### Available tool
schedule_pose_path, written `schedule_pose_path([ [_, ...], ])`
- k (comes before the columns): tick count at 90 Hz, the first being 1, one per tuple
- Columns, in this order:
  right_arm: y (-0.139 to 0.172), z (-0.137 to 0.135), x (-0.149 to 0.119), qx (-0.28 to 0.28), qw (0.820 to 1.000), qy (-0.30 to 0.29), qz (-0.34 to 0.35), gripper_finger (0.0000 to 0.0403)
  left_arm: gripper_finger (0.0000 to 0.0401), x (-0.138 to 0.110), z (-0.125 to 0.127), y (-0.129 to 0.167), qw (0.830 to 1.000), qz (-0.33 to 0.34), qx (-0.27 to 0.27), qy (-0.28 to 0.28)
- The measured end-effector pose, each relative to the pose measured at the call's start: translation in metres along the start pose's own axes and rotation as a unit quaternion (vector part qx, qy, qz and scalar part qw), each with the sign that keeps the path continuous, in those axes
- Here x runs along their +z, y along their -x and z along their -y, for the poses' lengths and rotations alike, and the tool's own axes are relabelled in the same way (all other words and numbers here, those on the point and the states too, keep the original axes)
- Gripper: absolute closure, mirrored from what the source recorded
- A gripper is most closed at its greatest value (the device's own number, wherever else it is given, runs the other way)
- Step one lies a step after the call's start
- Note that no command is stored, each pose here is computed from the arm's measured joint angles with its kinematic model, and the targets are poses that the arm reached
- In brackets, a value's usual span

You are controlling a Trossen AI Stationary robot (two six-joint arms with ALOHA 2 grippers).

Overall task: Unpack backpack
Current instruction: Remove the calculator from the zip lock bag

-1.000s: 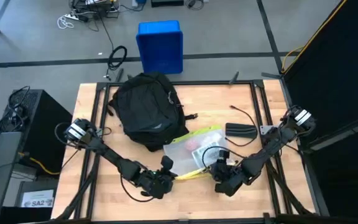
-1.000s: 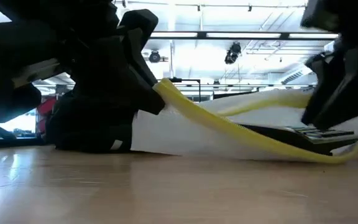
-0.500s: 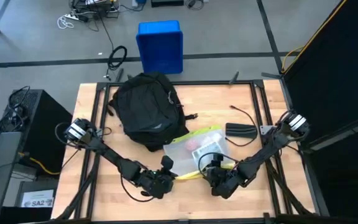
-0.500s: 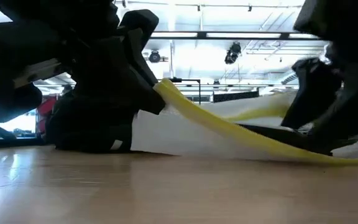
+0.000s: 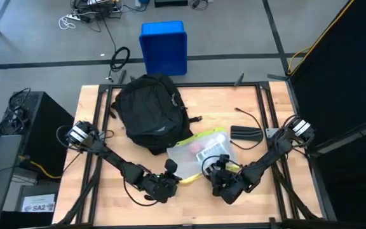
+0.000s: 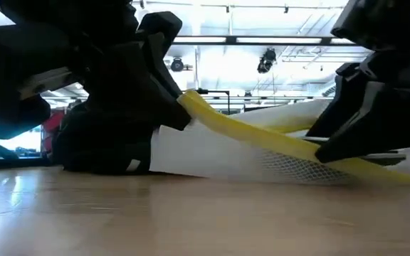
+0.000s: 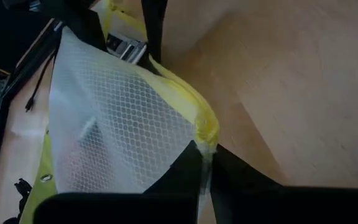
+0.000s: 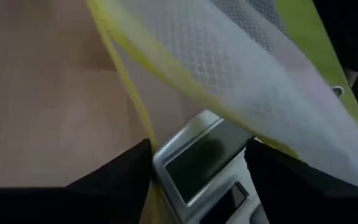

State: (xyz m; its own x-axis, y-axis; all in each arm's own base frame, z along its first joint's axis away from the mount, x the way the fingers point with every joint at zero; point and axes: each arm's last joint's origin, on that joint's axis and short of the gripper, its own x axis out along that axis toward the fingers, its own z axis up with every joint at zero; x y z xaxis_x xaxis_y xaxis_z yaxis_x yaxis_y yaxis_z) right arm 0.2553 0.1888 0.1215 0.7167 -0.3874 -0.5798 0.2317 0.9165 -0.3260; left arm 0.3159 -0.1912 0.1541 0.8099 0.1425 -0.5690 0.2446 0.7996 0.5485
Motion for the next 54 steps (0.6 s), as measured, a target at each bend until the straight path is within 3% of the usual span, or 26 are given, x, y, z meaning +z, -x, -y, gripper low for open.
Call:
schedule_pose_path([
  [54, 0.0051, 0.0068, 0.0045, -0.007, 0.999, -0.043, 0.000, 0.0199, 0.0401, 0.0000, 0.0002, 0.0000, 1.000, 0.001, -0.004, 0.001],
])
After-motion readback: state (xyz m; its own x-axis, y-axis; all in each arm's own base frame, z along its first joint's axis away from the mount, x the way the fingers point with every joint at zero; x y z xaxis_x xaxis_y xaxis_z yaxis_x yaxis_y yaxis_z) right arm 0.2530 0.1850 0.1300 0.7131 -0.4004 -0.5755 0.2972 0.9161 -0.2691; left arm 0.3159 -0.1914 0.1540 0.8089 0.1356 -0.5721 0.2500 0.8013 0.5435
